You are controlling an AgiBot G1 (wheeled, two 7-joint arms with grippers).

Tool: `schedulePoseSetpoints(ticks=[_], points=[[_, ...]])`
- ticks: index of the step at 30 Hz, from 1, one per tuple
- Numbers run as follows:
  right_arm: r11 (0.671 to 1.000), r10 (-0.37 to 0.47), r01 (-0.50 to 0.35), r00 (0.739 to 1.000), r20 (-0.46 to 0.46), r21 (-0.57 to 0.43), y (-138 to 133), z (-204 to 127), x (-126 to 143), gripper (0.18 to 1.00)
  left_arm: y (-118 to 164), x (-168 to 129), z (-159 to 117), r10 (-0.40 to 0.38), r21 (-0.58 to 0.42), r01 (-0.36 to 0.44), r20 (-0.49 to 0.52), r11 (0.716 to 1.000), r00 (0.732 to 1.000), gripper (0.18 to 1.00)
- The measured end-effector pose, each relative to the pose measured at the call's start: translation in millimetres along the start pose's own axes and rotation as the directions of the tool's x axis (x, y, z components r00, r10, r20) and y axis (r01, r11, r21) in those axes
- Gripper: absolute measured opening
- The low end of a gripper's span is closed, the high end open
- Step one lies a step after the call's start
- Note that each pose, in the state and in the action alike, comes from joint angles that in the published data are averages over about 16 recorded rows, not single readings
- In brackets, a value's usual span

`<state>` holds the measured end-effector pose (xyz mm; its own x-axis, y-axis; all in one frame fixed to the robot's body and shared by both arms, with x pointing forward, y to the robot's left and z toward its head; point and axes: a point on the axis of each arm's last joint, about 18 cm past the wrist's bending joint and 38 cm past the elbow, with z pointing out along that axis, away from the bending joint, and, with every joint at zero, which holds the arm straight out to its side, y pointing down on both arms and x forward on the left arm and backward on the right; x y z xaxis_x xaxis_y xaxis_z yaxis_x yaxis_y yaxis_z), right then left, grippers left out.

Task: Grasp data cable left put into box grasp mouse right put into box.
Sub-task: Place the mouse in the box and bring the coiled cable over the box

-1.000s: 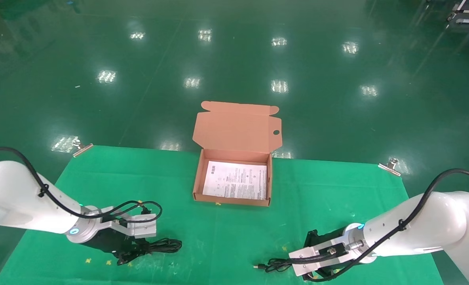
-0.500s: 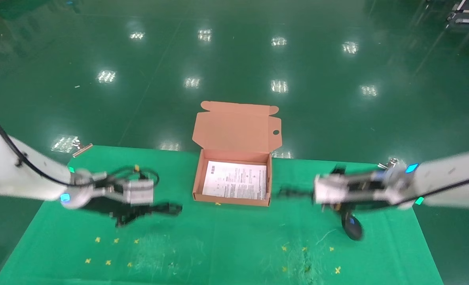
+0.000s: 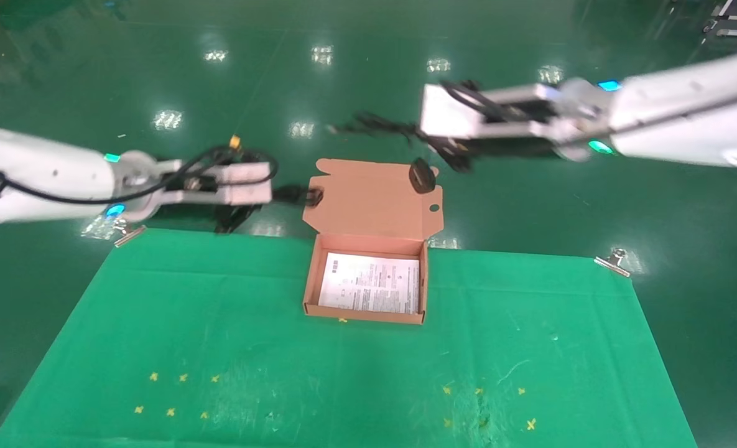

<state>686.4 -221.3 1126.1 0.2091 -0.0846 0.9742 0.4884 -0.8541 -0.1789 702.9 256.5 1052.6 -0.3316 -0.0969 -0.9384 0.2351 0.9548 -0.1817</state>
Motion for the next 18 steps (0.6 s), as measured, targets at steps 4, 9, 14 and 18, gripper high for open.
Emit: schedulePoseSetpoints(ticks=[4, 9, 14, 18], points=[[0.999, -0.023, 0.024, 0.999, -0.025, 0.042, -24.2, 13.0, 17.9, 0.198, -11.8, -16.4, -4.1, 0.017, 0.007, -0.018, 0.056, 1.0, 0.998, 0.269], [0.996, -0.05, 0.052, 0.998, -0.032, 0.069, -44.0, 24.7, 28.3, 0.197, -13.6, -25.4, -6.4, 0.026, -0.006, -0.026, 0.085, 1.0, 0.996, 0.269], [0.994, -0.066, 0.068, 0.998, -0.02, 0.081, -54.7, 34.8, 27.0, 0.197, -3.3, -24.0, -7.8, 0.028, -0.039, -0.025, 0.083, 0.999, 0.996, 0.268], [0.995, -0.068, 0.069, 0.998, -0.008, 0.078, -56.5, 44.1, 20.2, 0.196, 11.4, -19.8, -10.0, 0.02, -0.079, -0.014, 0.071, 0.997, 0.997, 0.268]])
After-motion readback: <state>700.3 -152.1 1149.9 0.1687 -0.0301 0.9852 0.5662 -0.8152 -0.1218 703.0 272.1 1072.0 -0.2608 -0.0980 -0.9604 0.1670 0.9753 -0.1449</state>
